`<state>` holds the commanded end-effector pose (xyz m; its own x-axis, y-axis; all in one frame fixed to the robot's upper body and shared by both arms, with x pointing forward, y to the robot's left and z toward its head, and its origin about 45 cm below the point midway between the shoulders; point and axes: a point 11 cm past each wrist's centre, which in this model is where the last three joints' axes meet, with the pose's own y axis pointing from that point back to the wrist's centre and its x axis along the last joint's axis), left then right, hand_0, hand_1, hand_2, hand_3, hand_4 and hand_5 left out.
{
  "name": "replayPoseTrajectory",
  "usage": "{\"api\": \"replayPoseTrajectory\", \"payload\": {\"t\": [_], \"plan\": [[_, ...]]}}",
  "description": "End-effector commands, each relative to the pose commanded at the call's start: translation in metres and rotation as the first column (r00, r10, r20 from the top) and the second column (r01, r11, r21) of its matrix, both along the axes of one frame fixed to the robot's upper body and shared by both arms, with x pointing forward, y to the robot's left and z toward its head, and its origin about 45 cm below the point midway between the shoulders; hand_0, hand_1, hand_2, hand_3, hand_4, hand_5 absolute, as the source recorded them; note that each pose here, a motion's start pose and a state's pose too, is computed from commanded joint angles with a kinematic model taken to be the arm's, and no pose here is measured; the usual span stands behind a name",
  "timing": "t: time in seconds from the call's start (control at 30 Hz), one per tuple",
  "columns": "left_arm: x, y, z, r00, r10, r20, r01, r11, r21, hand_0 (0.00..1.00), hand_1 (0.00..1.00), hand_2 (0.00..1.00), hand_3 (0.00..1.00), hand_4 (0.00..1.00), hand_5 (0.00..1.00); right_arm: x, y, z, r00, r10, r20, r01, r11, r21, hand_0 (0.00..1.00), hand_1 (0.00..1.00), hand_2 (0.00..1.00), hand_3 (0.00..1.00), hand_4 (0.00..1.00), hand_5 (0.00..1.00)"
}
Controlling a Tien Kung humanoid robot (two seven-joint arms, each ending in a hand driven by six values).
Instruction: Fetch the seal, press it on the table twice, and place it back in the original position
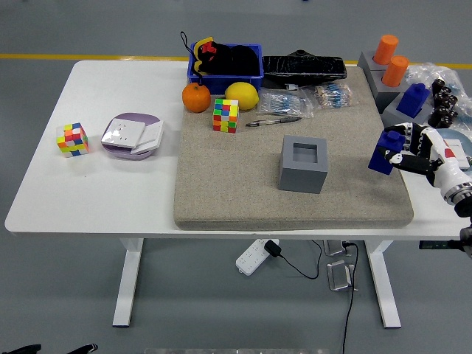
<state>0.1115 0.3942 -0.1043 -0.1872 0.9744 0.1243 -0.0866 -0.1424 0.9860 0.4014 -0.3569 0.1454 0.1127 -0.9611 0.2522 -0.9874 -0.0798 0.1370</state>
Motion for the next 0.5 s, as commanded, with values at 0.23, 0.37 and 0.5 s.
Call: {"api": "replayPoseTrajectory", "payload": {"t": [0.23, 0.37, 0.5], "plan": [[0.0005, 0.0, 0.0, 1.0, -0.003, 0.0, 0.003, 1.0, -0.001, 0.813, 0.786, 0.764, 0.8, 0.68, 0.417, -0.006, 0.006, -0.014, 0.999, 0.001, -0.032, -0.001, 1.0, 0.013, 0.573, 0.442, 0.45, 0.471, 0.659, 0.002], [0.0011, 0.0, 0.0, 1.0, -0.006, 0.001, 0.006, 1.0, -0.001, 0.813, 0.786, 0.764, 0.799, 0.679, 0.416, -0.008, 0.008, -0.02, 0.999, 0.004, -0.045, -0.003, 1.0, 0.017, 0.573, 0.442, 0.45, 0.471, 0.663, 0.002], [0.001, 0.0, 0.0, 1.0, -0.008, 0.0, 0.008, 1.0, -0.001, 0.813, 0.785, 0.764, 0.8, 0.68, 0.415, -0.009, 0.01, -0.023, 0.999, 0.009, -0.054, -0.008, 1.0, 0.016, 0.569, 0.439, 0.448, 0.468, 0.664, 0.002]]}}
